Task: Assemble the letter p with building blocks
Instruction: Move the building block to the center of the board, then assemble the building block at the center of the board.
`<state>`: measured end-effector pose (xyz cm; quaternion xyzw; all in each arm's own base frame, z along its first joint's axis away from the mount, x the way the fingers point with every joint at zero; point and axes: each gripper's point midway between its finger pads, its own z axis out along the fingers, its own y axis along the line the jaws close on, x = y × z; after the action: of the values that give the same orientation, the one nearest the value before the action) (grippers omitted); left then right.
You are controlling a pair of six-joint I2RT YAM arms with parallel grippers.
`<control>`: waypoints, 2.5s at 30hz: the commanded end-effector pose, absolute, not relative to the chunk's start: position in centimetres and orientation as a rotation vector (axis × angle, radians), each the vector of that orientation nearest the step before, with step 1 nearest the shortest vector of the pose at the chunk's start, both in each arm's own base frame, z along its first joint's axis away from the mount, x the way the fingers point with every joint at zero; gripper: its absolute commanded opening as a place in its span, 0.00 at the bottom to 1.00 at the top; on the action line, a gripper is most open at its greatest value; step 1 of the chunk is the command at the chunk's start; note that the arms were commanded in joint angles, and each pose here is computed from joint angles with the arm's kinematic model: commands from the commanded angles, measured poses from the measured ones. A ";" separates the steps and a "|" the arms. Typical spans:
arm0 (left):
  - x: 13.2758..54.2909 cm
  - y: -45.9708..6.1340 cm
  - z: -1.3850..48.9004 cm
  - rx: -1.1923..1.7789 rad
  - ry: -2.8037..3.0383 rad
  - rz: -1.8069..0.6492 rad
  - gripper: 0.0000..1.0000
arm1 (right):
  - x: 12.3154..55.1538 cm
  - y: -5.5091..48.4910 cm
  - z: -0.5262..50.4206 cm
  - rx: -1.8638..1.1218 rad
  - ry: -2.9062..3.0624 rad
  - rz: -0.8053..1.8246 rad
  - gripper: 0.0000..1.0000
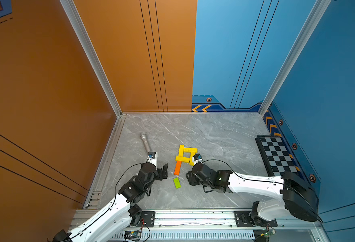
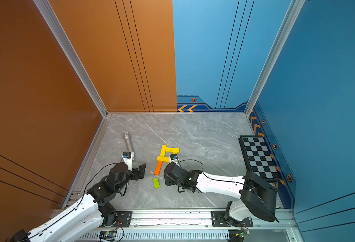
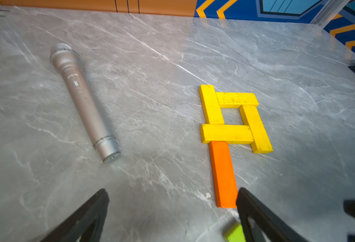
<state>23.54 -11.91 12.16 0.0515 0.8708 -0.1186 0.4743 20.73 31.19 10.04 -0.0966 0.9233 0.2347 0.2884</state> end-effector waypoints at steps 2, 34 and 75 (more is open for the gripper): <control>20.3 -12.5 9.6 0.196 2.237 -0.317 0.66 | 21.0 28.6 10.7 -0.406 2.442 0.573 0.73; 14.6 -18.9 3.5 0.359 2.311 -0.420 0.67 | 25.7 20.7 11.9 -0.310 2.395 0.501 1.00; 15.0 -15.4 2.4 0.215 2.349 -0.294 0.65 | 26.3 18.8 10.3 -0.247 2.437 0.476 1.00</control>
<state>15.01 -17.48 3.35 0.0931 0.9110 -0.1488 0.3732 26.70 19.08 11.29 -0.0872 0.9204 0.1876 0.3319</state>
